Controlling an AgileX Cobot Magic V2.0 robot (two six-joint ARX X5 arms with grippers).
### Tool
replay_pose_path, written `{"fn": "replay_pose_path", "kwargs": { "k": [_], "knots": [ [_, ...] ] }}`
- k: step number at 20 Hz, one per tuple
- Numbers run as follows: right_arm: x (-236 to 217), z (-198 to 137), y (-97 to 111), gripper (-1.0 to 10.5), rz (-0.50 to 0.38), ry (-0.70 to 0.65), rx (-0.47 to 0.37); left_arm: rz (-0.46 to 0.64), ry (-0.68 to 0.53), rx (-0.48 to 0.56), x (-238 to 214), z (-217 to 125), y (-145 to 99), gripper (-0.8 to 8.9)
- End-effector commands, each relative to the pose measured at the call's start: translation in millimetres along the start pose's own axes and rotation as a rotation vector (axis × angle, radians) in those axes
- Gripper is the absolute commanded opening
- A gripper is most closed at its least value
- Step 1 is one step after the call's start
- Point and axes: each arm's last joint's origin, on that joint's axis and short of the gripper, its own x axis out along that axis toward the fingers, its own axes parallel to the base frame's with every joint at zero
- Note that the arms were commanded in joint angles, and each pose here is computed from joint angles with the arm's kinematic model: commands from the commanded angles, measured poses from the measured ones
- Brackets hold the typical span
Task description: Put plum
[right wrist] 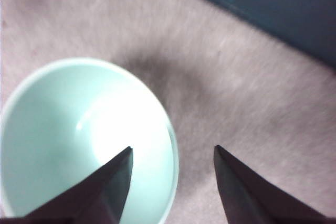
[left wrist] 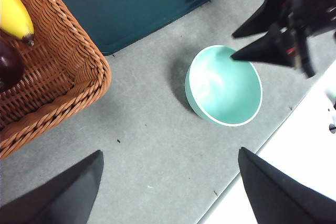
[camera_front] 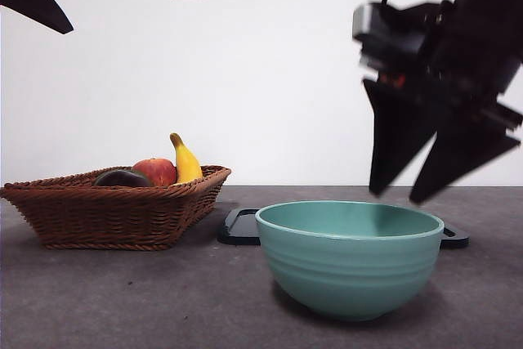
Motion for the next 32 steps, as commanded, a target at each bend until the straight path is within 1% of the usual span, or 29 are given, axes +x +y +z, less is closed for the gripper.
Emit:
{"fn": "replay_pose_path", "kwargs": {
  "k": [1,3,4,8,10,14,17,19,24,32],
  "knots": [
    [-27.9,15.2,9.3,2.5,0.000,-0.110,-0.012,-0.006,-0.014,0.012,-1.6,4.7,-1.6,4.05],
    [-56.9,20.9,15.9,2.5,0.007,-0.179,-0.027,-0.006,-0.014,0.012,-1.6,4.7,-1.6,4.05],
    [-71.3,21.7,19.6,2.5,0.026,-0.207,-0.044,-0.006,-0.014,0.012,-1.6,4.7,-1.6,4.05],
    [-118.2,10.3,31.0,2.5,0.156,-0.272,-0.088,-0.006,-0.015,0.012,-1.7,4.7,-1.7,4.05],
    [-133.2,-3.2,32.0,2.5,0.161,-0.273,-0.096,-0.006,-0.015,0.012,-1.7,4.7,-1.7,4.05],
    [-155.0,-35.1,31.0,2.5,0.151,-0.212,-0.110,-0.006,-0.014,0.012,-1.6,4.7,-1.6,4.05],
    [-165.8,-52.3,31.1,2.5,0.174,-0.182,-0.126,-0.007,-0.014,0.012,-1.6,4.7,-1.6,4.05],
    [-169.1,-59.7,30.3,2.5,0.167,-0.161,-0.136,-0.006,-0.014,0.012,-1.7,4.7,-1.7,4.05],
    [-169.5,-61.7,30.1,2.5,0.164,-0.151,-0.152,-0.007,-0.012,0.009,-1.7,4.4,-1.7,4.05],
    [-169.6,-61.7,30.0,2.5,0.163,-0.151,-0.153,-0.008,0.001,0.001,-1.7,3.1,-1.8,4.04]
  ]
}}
